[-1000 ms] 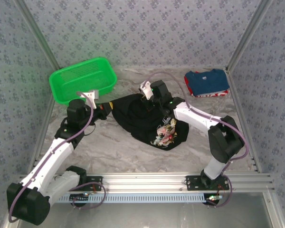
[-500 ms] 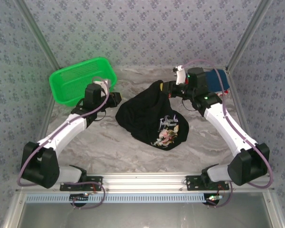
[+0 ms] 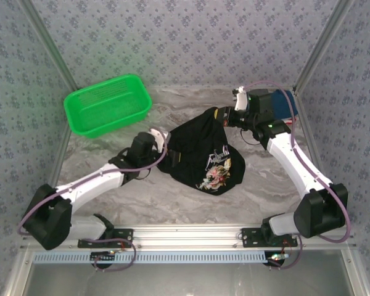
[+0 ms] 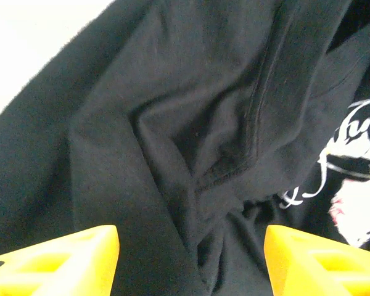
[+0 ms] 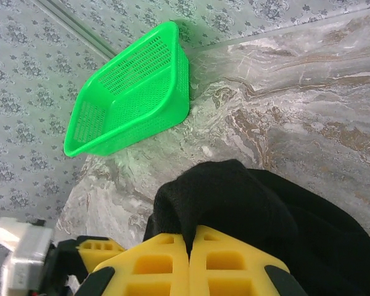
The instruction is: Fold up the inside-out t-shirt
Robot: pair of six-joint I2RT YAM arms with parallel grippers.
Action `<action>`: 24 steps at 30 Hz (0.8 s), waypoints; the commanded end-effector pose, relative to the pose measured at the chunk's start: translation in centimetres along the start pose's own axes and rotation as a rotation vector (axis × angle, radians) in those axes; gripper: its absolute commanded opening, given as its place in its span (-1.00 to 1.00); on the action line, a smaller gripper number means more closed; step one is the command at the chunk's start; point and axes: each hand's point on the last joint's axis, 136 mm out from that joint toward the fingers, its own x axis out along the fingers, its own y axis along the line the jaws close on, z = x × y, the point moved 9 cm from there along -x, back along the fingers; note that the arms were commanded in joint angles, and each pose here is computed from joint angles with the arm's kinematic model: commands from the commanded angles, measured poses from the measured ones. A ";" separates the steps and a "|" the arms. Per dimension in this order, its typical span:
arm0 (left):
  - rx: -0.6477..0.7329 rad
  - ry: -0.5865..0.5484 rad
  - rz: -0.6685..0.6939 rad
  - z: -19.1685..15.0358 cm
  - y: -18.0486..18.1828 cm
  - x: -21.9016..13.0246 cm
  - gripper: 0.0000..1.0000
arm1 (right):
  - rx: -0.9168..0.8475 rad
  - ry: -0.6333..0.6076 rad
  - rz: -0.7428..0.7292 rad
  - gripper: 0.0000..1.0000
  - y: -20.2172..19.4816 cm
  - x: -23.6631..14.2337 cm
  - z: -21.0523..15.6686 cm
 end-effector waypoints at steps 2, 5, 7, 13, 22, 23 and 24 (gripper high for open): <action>0.107 0.049 0.128 -0.6 0.7 1.6 0.28 | 0.013 -0.007 0.022 -1.00 0.1 0.1 0.6; 0.128 0.084 0.178 -0.8 1.1 2.6 0.20 | 0.015 -0.010 0.022 -1.00 0.0 0.2 0.6; 0.132 0.096 0.171 -0.8 1.2 3.0 -0.11 | 0.014 -0.014 0.012 -1.00 -0.1 0.1 0.8; 0.126 -0.149 0.115 5.0 -0.8 -3.0 -1.00 | -0.105 -0.113 -0.056 -1.00 2.0 -2.9 3.9; -0.046 -0.918 0.087 16.1 -1.8 -24.3 -1.00 | -0.398 -0.706 -0.129 -1.00 11.1 -16.6 11.3; -0.017 -0.933 0.110 17.3 -2.2 -25.4 -1.00 | -0.405 -0.740 -0.145 -1.00 11.6 -17.5 11.7; 0.010 -0.941 0.132 18.3 -2.5 -26.3 -1.00 | -0.413 -0.772 -0.171 -1.00 11.9 -18.3 12.1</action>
